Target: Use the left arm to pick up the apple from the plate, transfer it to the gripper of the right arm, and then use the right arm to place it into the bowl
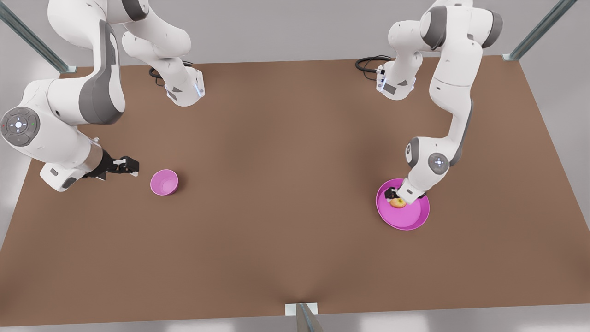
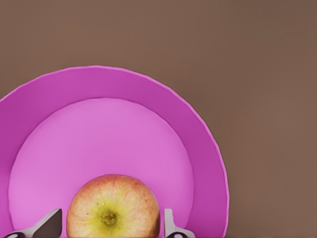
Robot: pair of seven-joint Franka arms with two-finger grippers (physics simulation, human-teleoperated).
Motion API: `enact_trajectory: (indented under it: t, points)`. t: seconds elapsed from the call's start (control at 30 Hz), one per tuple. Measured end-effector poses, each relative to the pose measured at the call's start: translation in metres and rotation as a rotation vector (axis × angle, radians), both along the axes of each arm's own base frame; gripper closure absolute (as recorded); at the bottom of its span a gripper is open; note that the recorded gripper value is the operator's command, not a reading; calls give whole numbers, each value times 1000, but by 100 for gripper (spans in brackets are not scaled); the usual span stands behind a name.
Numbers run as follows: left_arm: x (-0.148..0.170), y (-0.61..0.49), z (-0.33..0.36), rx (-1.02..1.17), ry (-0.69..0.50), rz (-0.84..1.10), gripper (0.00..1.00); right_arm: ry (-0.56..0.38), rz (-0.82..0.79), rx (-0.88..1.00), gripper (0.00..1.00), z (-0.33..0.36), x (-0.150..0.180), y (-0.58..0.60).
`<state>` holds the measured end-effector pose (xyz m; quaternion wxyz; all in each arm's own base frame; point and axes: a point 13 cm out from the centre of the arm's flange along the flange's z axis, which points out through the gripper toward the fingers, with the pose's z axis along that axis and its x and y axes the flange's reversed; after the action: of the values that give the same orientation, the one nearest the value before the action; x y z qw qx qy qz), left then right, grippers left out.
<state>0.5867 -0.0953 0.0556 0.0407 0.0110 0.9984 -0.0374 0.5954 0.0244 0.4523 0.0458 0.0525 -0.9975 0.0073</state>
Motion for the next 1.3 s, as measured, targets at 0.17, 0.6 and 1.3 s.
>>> enact_trajectory:
  t: [0.17,0.6,1.3]
  points:
    - [2,0,-4,0,-9,-5,0,0,0,0,0,0,0,0]
    - [9,-1,-7,-1,-30,-10,13,0,2,0,0,0,0,0]
    - [127,-99,138,-141,-225,-48,26,0,5,1,0,0,0,1]
